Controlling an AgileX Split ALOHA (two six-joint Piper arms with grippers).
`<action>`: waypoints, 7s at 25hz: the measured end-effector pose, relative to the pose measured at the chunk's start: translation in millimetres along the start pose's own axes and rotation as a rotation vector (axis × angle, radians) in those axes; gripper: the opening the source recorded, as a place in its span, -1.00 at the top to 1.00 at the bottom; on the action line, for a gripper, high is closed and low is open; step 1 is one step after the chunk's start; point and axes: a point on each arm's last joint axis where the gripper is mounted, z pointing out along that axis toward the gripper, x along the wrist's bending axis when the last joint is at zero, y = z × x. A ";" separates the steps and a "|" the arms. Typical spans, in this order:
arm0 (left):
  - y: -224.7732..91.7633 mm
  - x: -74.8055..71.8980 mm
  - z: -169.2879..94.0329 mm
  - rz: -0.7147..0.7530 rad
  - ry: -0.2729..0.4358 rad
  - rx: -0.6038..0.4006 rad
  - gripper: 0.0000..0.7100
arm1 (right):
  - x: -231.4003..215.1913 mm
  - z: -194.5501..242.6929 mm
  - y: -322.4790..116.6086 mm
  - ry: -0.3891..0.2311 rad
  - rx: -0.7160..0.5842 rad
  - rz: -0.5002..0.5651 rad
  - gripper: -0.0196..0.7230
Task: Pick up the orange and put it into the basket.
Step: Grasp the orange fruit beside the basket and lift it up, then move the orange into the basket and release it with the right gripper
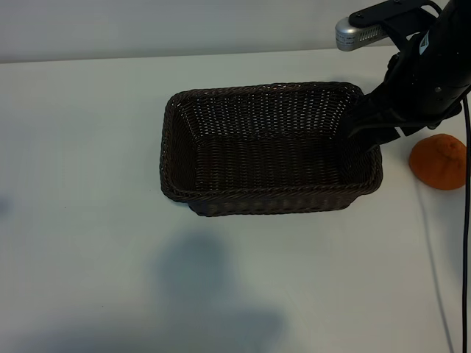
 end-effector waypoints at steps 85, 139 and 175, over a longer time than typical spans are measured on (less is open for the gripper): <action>-187.6 -6.6 47.0 0.164 -0.263 -0.022 -0.67 | -127.0 77.3 6.8 -0.219 0.070 0.327 -0.56; -187.6 -6.6 47.0 0.164 -0.265 -0.022 -0.67 | -122.9 9.3 -1.8 -0.278 -0.035 0.322 0.76; -187.6 -6.6 47.0 0.165 -0.265 -0.022 -0.66 | 33.2 5.4 59.6 0.011 -0.087 -0.088 0.76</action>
